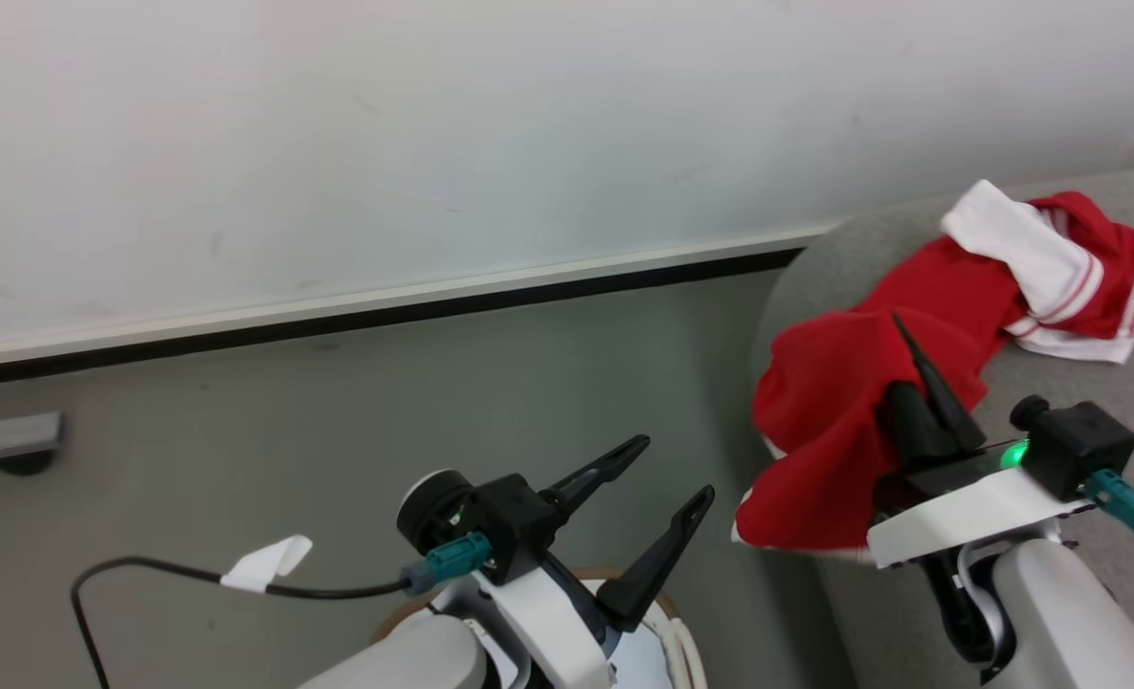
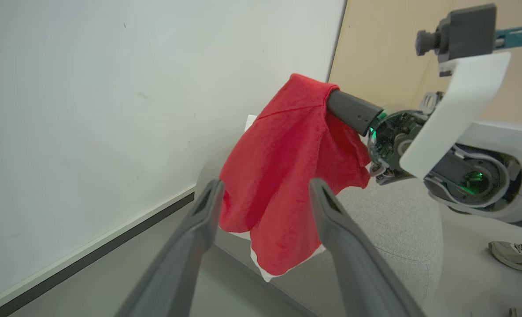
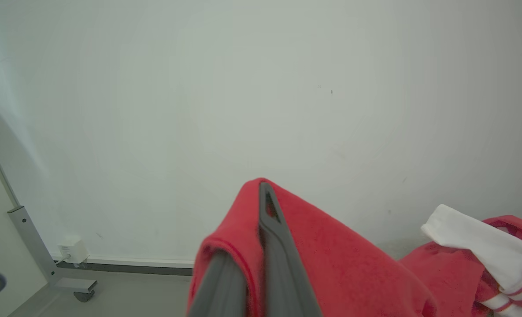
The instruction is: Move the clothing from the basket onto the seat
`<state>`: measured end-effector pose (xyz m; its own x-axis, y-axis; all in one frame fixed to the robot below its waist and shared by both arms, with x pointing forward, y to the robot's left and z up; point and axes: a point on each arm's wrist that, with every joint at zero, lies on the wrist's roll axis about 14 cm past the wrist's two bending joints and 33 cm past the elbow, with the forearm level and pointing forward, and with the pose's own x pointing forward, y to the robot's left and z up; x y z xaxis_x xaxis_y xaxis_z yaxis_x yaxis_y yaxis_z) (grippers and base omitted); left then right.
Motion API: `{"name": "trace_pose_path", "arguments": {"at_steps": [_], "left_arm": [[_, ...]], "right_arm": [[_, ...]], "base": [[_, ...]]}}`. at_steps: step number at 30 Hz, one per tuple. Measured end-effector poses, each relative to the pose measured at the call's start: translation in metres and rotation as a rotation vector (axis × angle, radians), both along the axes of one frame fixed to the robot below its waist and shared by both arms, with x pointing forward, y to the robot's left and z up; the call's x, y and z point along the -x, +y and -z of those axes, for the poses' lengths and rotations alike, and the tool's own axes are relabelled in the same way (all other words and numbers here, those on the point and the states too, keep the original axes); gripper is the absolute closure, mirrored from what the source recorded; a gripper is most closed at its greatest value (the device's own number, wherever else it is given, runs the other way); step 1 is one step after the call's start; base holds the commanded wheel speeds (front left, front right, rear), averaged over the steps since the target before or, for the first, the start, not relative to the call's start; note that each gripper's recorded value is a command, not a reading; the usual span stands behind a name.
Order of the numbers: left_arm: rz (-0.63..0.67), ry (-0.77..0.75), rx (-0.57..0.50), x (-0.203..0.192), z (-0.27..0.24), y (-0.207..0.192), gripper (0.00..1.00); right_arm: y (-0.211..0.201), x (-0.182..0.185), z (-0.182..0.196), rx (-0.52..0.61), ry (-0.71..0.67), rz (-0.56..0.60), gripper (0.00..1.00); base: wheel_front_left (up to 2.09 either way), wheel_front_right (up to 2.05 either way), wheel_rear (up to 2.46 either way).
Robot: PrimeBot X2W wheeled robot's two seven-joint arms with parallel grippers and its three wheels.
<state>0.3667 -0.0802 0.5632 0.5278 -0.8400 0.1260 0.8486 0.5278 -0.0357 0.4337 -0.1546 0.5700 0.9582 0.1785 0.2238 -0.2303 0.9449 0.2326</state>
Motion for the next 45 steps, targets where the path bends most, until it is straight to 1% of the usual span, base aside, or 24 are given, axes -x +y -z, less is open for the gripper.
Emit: {"name": "trace_pose_path", "arguments": {"at_steps": [7,14,21,26,33,39,43,45], "left_arm": [[0.090,-0.012,0.005,-0.002,0.004,-0.028,0.00],[0.173,-0.019,0.017,-0.006,0.008,-0.055,0.00],[0.263,-0.012,0.023,0.001,0.015,-0.081,0.00],[0.298,-0.017,0.036,0.006,0.014,-0.091,0.00],[0.300,-0.016,0.044,0.004,0.014,-0.091,0.00],[0.273,-0.014,0.040,-0.011,0.021,-0.082,0.00],[0.247,0.017,0.023,-0.024,0.035,-0.072,0.00],[0.232,0.029,0.020,-0.032,0.041,-0.067,0.00]], "right_arm": [[-0.067,0.018,-0.010,0.037,-0.034,0.176,1.00],[-0.121,0.050,-0.010,0.045,-0.035,0.345,1.00],[-0.146,0.078,-0.001,0.037,-0.006,0.451,1.00],[-0.154,0.086,-0.004,0.042,-0.013,0.480,1.00],[-0.162,0.083,-0.007,0.070,-0.008,0.489,1.00],[-0.174,0.056,-0.038,0.163,-0.057,0.478,1.00],[-0.190,0.036,-0.057,0.245,-0.071,0.503,1.00],[-0.200,0.027,-0.064,0.255,-0.072,0.522,1.00]], "base": [[0.00,0.00,0.00],[0.00,0.00,0.00],[0.00,0.00,0.00],[0.00,0.00,0.00],[0.00,0.00,0.00],[0.00,0.00,0.00],[0.00,0.00,0.00],[0.00,0.00,0.00]]}}
